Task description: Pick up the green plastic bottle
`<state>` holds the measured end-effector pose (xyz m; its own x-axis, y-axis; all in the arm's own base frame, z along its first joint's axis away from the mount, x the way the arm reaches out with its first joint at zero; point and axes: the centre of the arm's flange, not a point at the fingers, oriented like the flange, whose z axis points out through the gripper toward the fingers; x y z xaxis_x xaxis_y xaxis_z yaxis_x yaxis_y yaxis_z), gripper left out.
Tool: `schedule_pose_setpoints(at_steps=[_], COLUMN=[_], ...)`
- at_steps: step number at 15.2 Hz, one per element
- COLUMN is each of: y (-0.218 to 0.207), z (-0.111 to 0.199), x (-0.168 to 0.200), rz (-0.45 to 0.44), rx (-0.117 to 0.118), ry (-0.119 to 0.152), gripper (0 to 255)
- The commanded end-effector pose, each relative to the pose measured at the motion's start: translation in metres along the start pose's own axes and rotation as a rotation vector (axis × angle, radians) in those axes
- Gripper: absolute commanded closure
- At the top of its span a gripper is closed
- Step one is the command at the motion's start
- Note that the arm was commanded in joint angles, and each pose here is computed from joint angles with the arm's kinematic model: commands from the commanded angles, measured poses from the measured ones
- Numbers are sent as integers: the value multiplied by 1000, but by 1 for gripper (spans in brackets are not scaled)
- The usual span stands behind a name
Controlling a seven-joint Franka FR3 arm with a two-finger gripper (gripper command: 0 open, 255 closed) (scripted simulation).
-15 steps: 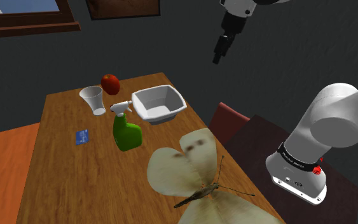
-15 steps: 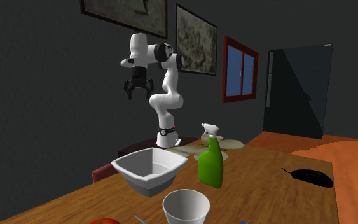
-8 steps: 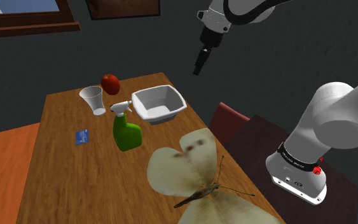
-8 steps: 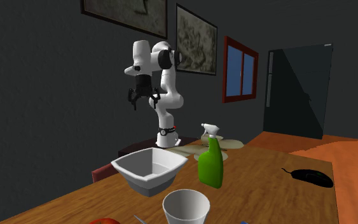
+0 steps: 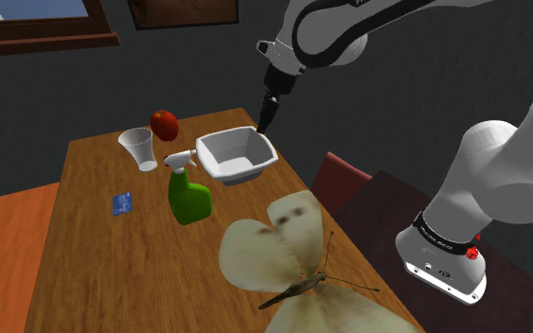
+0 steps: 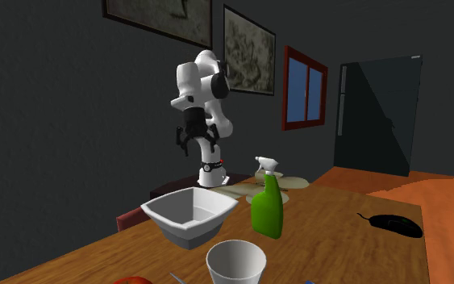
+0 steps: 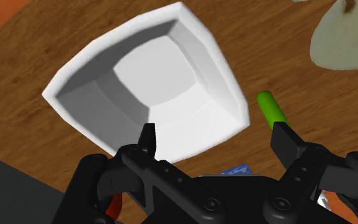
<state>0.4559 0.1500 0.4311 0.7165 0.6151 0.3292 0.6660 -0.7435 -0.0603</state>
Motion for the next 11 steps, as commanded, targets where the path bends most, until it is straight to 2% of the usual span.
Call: schedule_pose_setpoints(at_steps=[1, 11], y=[-9, -70], z=[16, 94], x=[12, 73], rz=[-58, -336], rx=[19, 117], ry=[19, 110], gripper=[0, 0])
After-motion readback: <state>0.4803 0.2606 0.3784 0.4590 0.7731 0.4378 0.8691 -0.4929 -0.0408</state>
